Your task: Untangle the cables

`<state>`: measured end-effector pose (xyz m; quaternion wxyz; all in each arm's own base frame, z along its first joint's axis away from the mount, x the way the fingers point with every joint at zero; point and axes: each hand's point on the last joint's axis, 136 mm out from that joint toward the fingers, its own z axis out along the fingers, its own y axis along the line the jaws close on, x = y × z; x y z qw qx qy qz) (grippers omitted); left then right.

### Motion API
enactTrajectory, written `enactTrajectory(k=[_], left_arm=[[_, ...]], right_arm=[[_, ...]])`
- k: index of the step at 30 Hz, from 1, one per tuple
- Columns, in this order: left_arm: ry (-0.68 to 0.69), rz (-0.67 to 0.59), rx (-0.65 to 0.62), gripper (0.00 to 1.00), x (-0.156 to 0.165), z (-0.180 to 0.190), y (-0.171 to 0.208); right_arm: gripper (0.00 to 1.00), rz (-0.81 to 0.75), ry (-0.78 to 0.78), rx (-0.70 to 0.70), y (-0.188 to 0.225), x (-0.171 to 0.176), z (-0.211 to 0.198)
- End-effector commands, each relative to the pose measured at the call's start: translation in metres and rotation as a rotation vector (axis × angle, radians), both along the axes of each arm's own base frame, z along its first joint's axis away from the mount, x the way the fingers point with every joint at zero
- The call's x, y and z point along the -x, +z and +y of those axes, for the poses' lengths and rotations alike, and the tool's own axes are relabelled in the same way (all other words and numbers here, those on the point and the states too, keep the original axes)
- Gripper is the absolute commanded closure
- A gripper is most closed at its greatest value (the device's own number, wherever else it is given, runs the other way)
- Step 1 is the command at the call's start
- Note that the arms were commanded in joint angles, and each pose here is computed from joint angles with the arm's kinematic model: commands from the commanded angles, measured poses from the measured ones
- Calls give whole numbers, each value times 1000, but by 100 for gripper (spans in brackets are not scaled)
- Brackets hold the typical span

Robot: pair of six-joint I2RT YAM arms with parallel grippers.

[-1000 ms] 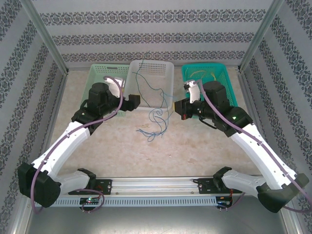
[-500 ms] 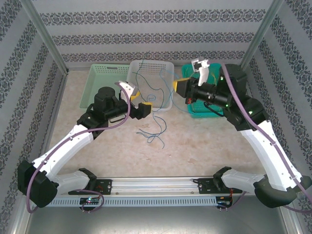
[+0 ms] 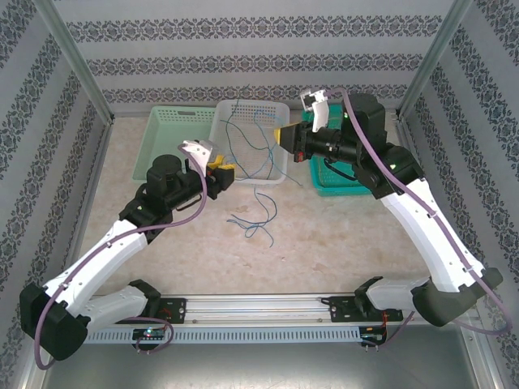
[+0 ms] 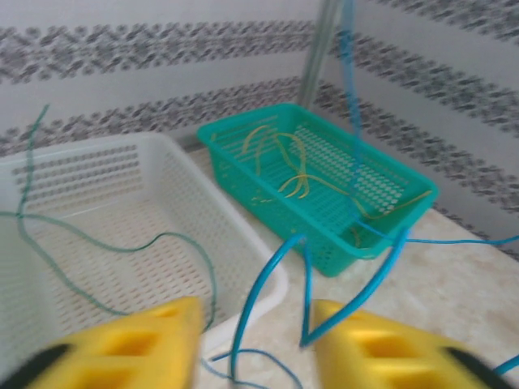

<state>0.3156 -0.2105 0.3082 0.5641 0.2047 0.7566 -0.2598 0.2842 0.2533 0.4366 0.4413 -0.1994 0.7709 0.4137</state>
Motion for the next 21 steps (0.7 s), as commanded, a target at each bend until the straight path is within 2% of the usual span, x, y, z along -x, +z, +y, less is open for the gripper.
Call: enactTrajectory(k=[1,2,4,10,14,15,17,21], left_arm=[[172,52,-44,83,-19,21,-6],[206,67,-61,88,-23,26,-12],[272,86,-84,91,-28,36,-20],[408,83,-68,91,-29,68,-29],[492,95,-6,83,-24,89,-30],[507,100,10,80,-23,93,-31],[547,112,39,67,-22,101,-32],[607,138,109,58,-20,111,-35]], right_arm=[[100,-76,2,-51,25,4,-5],[100,-79,-1,-53,26,5,-6],[100,-85,-15,-46,26,6,-11],[100,-89,-95,-27,21,1,-34],[100,-77,-143,-21,13,-6,-48],[100,-74,-158,-17,11,-7,-52],[100,-74,-179,-8,8,-10,-57],[100,-69,-199,7,0,-14,-62]])
